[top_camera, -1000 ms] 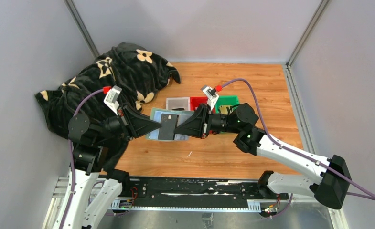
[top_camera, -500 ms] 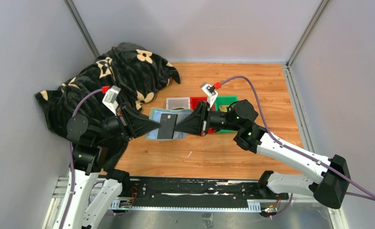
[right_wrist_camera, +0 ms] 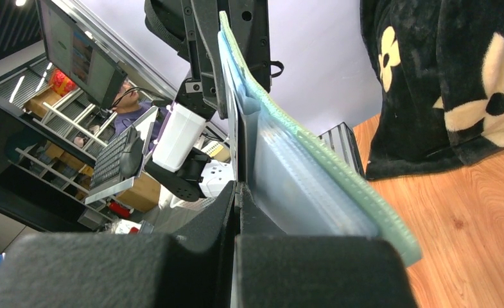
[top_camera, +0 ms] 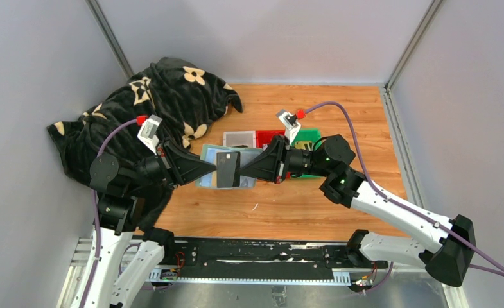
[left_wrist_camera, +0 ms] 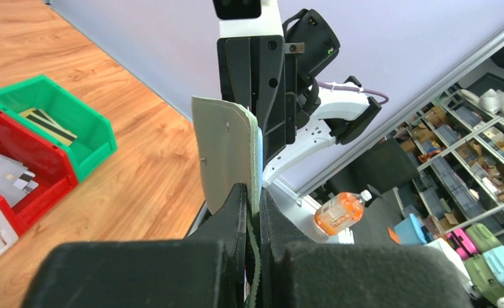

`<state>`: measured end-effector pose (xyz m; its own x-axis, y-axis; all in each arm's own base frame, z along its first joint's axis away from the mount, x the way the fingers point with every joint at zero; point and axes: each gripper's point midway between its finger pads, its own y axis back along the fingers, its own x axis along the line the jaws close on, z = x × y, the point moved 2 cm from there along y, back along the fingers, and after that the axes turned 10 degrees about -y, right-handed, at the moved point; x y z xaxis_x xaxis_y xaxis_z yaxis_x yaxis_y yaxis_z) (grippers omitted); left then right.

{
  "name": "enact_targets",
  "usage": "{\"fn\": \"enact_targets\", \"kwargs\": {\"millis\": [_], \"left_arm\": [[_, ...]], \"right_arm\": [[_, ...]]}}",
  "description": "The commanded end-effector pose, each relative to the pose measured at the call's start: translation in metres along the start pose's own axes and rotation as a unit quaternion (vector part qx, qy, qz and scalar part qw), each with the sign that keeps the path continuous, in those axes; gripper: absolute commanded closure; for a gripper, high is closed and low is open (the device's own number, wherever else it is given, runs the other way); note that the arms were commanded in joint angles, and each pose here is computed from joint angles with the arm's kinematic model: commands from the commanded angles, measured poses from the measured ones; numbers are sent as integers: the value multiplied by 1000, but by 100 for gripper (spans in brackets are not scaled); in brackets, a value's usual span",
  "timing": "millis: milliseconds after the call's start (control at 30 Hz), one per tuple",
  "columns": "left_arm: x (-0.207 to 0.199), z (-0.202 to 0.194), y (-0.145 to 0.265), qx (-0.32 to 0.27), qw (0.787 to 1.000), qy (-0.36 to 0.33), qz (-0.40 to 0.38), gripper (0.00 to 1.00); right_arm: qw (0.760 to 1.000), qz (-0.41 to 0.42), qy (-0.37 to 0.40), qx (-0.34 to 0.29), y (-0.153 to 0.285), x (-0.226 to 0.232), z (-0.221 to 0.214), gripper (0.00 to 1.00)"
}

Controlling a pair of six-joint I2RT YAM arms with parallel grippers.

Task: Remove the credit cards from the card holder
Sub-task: Remove the credit card from the card holder.

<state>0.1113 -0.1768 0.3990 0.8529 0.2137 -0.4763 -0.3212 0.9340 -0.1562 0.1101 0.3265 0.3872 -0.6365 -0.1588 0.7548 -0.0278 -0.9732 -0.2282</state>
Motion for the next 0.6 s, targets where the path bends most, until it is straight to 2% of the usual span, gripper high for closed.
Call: {"fn": "enact_targets", "kwargs": {"millis": [0,400,467,567], "left_arm": [[-12,4,2,1,1000,-13,-18,100],[-11,6,0,-3,1000,-12,-15,100],[-11,7,0,-4,1000,-13,-15,100],[-12,7,1,-3,1000,-14,-17,100]], "right_arm": [[1000,0,12,-18,4,-1,7,100],[1000,20,-12,4,-4,-8,-12,98],[1000,25,-11,4,-6,-7,-11,93],[999,35,-8,2,-7,-3,-10,80]]}}
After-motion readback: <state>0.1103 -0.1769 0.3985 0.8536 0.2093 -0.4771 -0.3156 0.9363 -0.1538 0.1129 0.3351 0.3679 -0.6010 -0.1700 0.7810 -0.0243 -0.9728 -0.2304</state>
